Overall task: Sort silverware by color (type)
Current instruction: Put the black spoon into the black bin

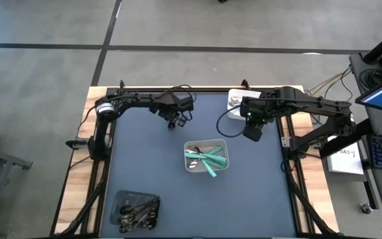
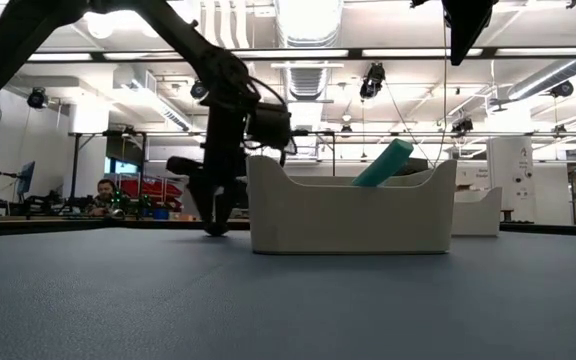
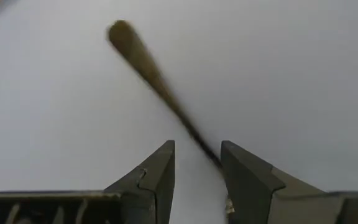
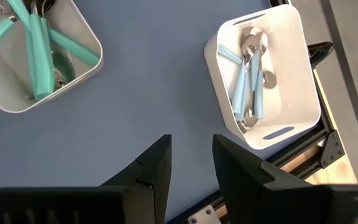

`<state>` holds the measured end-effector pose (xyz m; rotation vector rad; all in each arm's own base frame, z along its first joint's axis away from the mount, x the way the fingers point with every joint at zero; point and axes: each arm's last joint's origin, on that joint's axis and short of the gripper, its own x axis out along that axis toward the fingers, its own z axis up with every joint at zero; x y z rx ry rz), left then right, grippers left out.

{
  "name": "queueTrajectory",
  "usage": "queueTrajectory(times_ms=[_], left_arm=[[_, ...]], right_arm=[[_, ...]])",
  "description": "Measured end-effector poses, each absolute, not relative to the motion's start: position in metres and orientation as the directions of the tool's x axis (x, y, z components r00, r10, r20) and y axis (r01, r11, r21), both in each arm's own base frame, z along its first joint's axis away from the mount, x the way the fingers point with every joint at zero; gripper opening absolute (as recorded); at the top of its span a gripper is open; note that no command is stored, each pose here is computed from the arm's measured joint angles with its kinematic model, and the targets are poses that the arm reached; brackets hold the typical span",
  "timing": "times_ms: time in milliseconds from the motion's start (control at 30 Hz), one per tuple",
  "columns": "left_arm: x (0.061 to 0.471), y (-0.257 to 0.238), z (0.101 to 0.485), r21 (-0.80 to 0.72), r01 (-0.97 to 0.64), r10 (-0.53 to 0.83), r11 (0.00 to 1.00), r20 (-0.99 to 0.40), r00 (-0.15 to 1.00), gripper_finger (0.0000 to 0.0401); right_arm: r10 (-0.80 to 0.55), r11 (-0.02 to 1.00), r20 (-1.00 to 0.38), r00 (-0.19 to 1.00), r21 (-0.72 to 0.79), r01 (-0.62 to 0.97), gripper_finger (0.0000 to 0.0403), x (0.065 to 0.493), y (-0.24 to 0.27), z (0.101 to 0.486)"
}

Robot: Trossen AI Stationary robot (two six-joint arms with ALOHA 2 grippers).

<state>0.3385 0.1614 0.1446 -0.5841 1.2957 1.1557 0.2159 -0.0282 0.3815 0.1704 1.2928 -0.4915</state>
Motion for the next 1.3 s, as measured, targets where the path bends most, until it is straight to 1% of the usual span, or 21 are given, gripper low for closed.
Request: queueTrajectory(times_ms=[100,133,333,467,567,733,833,867,900,1100,1200,1300], left_arm=[[0.332,0.156,0.136,0.258,-0.915,0.318,0.312,-0.935,-0.155,0.0113],[0.330,0.155,0.133,0.260,-0.916,0.319,0.306,-0.934,-0.159,0.0113],[0.327,0.152,0.122,0.193,-0.934,0.268,0.299,-0.957,-0.112,0.0110],[0.327,0.152,0.122,0.186,-0.934,0.263,0.304,-0.959,-0.105,0.0089],[0.328,0.152,0.121,0.187,-0.920,0.259,0.344,-0.961,-0.099,0.0061],[0.332,0.153,0.125,0.201,-0.850,0.255,0.487,-0.963,-0.082,0.0008],[0.335,0.152,0.129,0.185,-0.800,0.227,0.571,-0.972,-0.063,0.0008],[0.337,0.153,0.130,0.152,-0.793,0.200,0.590,-0.979,-0.039,0.0009],[0.338,0.152,0.132,0.149,-0.787,0.191,0.599,-0.981,-0.040,0.0009],[0.339,0.151,0.138,0.144,-0.836,0.171,0.529,-0.983,-0.061,0.0004],[0.343,0.151,0.143,0.136,-0.818,0.164,0.560,-0.985,-0.051,0.0007],[0.353,0.151,0.152,0.101,-0.781,0.169,0.616,-0.986,0.006,0.0015]], right_arm=[[-0.254,0.887,-0.949,0.189,-0.151,0.436,0.0109,0.216,-0.028,0.382],[-0.254,0.888,-0.949,0.189,-0.151,0.435,0.0109,0.216,-0.028,0.382],[-0.254,0.896,-0.949,0.189,-0.157,0.414,0.0109,0.216,-0.028,0.382],[-0.254,0.896,-0.949,0.189,-0.157,0.415,0.0109,0.216,-0.028,0.382],[-0.254,0.896,-0.949,0.189,-0.157,0.415,0.0109,0.216,-0.028,0.382],[-0.254,0.902,-0.949,0.189,-0.162,0.400,0.0109,0.216,-0.028,0.382],[-0.254,0.905,-0.949,0.189,-0.165,0.392,0.0109,0.216,-0.028,0.382],[-0.254,0.905,-0.949,0.189,-0.165,0.391,0.0109,0.216,-0.028,0.382],[-0.254,0.906,-0.948,0.189,-0.165,0.390,0.0109,0.216,-0.028,0.382],[-0.254,0.906,-0.948,0.190,-0.165,0.390,0.0109,0.216,-0.028,0.382],[-0.254,0.909,-0.948,0.190,-0.168,0.382,0.0109,0.216,-0.028,0.382],[-0.255,0.913,-0.948,0.190,-0.171,0.369,0.0109,0.216,-0.028,0.382]])
